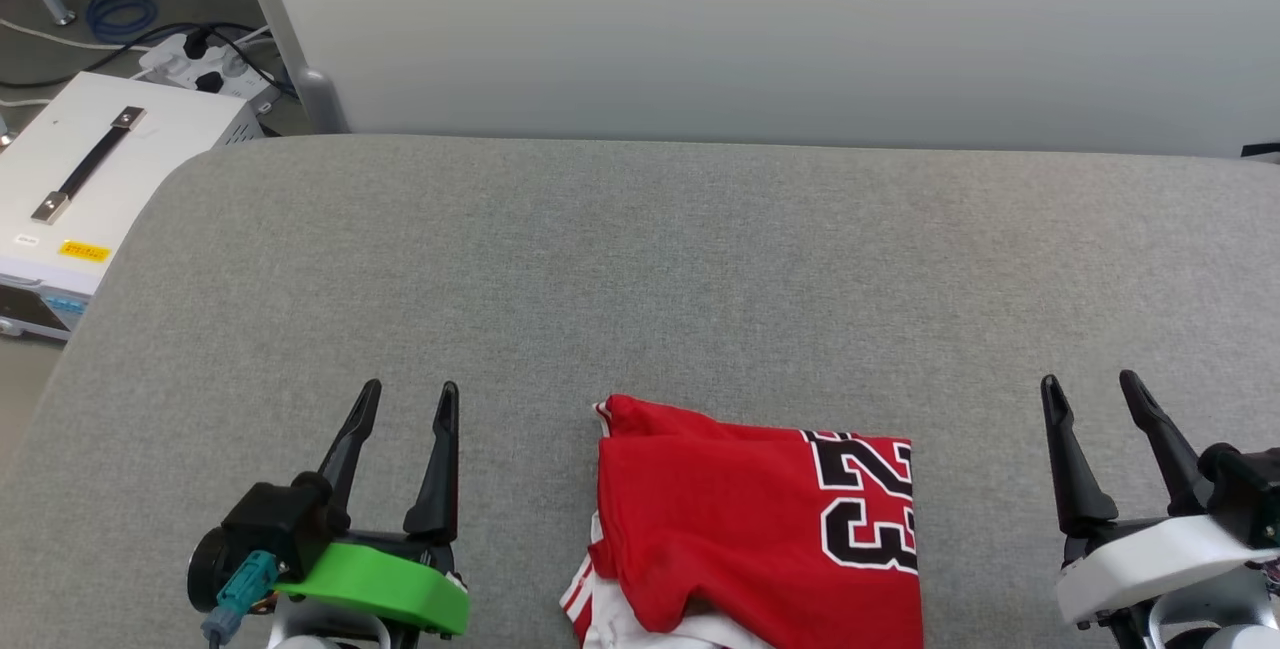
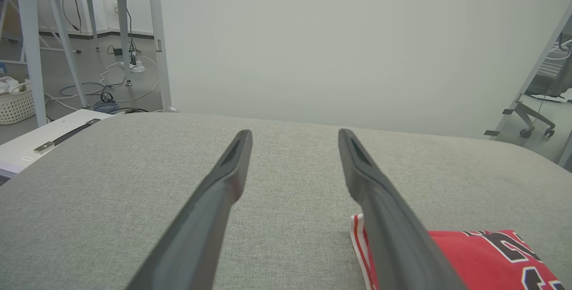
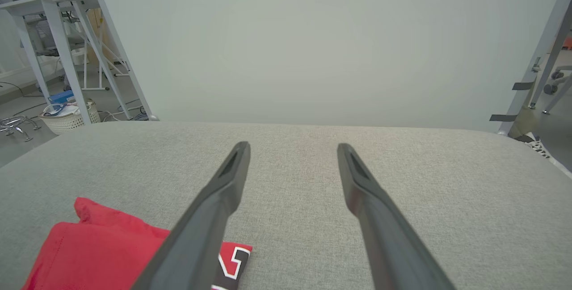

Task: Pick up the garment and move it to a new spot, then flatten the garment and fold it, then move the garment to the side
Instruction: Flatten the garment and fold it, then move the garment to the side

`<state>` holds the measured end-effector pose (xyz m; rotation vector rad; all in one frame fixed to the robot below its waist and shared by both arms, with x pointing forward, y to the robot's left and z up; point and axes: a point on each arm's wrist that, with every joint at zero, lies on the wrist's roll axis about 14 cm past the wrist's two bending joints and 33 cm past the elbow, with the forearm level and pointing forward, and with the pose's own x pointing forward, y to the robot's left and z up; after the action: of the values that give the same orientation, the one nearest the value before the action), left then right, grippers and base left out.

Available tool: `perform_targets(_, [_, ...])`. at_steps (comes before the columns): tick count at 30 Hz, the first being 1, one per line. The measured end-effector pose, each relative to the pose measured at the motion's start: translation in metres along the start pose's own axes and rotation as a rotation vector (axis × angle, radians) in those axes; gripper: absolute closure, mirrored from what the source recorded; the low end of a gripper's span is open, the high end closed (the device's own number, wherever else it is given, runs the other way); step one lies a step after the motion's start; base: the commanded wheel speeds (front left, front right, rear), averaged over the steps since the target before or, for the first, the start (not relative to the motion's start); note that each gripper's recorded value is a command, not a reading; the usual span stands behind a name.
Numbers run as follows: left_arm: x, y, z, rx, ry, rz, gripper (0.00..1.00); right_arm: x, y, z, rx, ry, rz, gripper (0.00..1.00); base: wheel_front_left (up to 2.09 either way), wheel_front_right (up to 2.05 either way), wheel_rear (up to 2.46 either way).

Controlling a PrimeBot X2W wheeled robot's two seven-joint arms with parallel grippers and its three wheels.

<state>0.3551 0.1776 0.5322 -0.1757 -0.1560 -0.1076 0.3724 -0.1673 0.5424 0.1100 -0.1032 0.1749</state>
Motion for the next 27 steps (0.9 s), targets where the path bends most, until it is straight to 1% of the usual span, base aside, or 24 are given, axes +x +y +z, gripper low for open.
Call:
perform_targets(4, [0.001,-0.001,-0.001,0.03,0.004,-0.007,0.0,0.003,0.008,-0.021,0.008,0.137,0.029,0.0,0.0,0.0,0.0])
perform_targets(6, [0.002,-0.001,-0.002,0.053,0.01,-0.012,0.0,0.002,0.015,-0.038,0.006,0.244,0.06,0.0,0.0,0.0,0.0])
perform_targets(8, [0.003,-0.001,-0.004,0.072,0.017,-0.015,0.0,0.001,0.023,-0.054,0.027,0.345,0.086,0.0,0.0,0.0,0.0])
perform_targets(12, [0.006,-0.001,-0.009,0.075,0.032,-0.018,0.0,-0.008,0.041,-0.09,0.052,0.585,0.152,0.0,0.0,0.0,0.0])
perform_targets(15, [0.009,-0.001,-0.011,0.076,0.036,-0.021,0.0,-0.01,0.045,-0.107,0.077,0.721,0.165,0.0,0.0,0.0,0.0])
perform_targets(17, [0.011,-0.001,-0.012,0.077,0.039,-0.02,0.0,-0.011,0.047,-0.115,0.093,0.787,0.167,0.0,0.0,0.0,0.0])
perform_targets(19, [0.013,0.0,-0.014,0.079,0.045,-0.02,0.0,-0.011,0.051,-0.124,0.074,0.852,0.186,0.0,0.0,0.0,0.0])
perform_targets(27, [0.014,0.002,-0.022,0.103,0.07,-0.019,0.0,-0.018,0.065,-0.163,0.106,1.051,0.207,0.0,0.0,0.0,0.0])
